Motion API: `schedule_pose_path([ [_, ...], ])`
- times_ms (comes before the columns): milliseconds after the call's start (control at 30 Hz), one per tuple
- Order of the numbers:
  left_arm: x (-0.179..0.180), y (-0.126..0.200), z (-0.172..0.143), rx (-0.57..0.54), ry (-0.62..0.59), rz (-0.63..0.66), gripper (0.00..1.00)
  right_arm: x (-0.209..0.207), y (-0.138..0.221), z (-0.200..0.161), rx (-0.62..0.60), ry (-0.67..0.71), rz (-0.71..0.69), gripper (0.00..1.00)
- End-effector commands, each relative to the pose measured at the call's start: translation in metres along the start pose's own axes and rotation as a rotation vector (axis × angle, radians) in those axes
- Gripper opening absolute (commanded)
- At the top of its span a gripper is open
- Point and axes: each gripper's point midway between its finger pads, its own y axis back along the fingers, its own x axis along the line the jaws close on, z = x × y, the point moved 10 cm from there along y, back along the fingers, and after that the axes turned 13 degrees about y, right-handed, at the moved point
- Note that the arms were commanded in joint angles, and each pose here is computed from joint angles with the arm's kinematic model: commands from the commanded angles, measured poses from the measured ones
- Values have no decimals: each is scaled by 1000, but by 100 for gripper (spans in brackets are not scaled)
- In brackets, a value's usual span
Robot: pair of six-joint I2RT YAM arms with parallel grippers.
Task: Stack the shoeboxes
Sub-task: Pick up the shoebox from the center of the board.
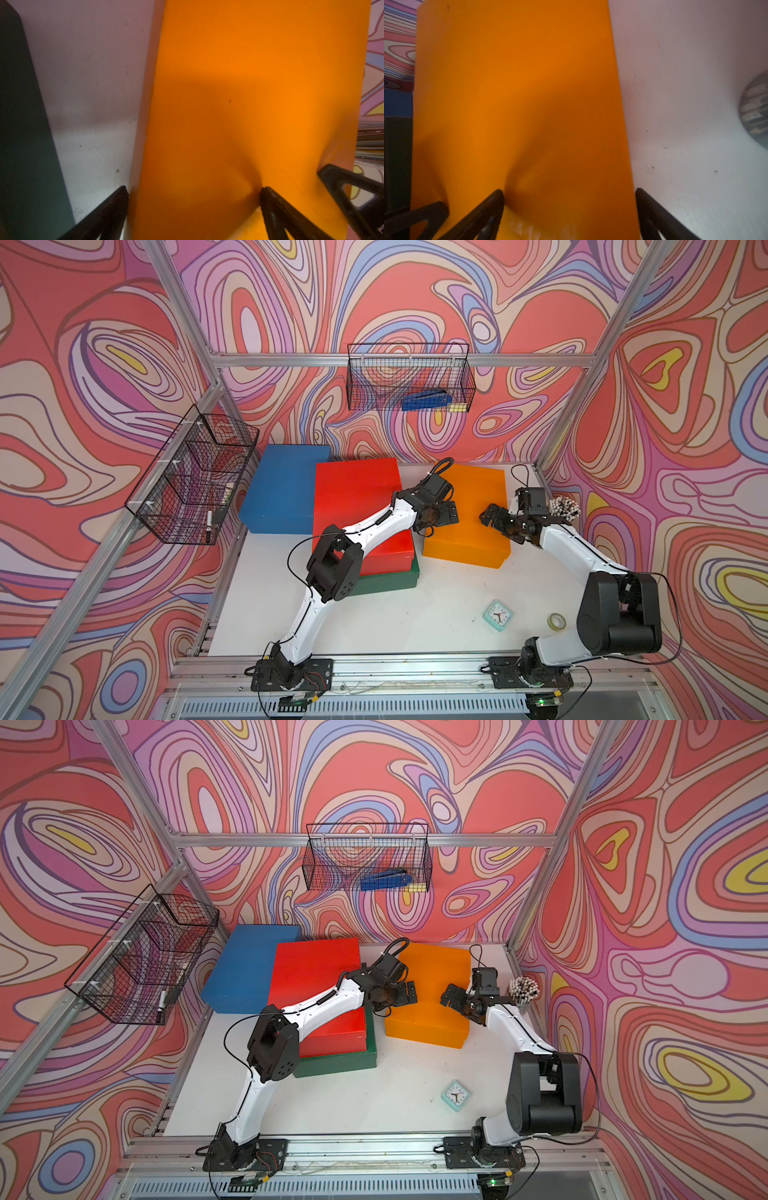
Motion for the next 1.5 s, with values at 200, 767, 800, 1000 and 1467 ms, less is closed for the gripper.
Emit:
schedule_pose_path([
  [200,3,-41,-7,106,23,1,97,7,-30,-5,3,-54,204,98],
  [767,-34,-6,-6,78,3,-121,93,43,24,12,-80,8,319,67],
  [800,-37,-2,-6,75,-3,-127,93,46,28,14,-86,11,329,66],
  [1000,-56,24,-7,43,-29,-186,92,61,57,22,-136,45,367,61],
  [1467,-80,72,-9,-21,-60,-282,92,71,94,31,-202,86,384,52],
])
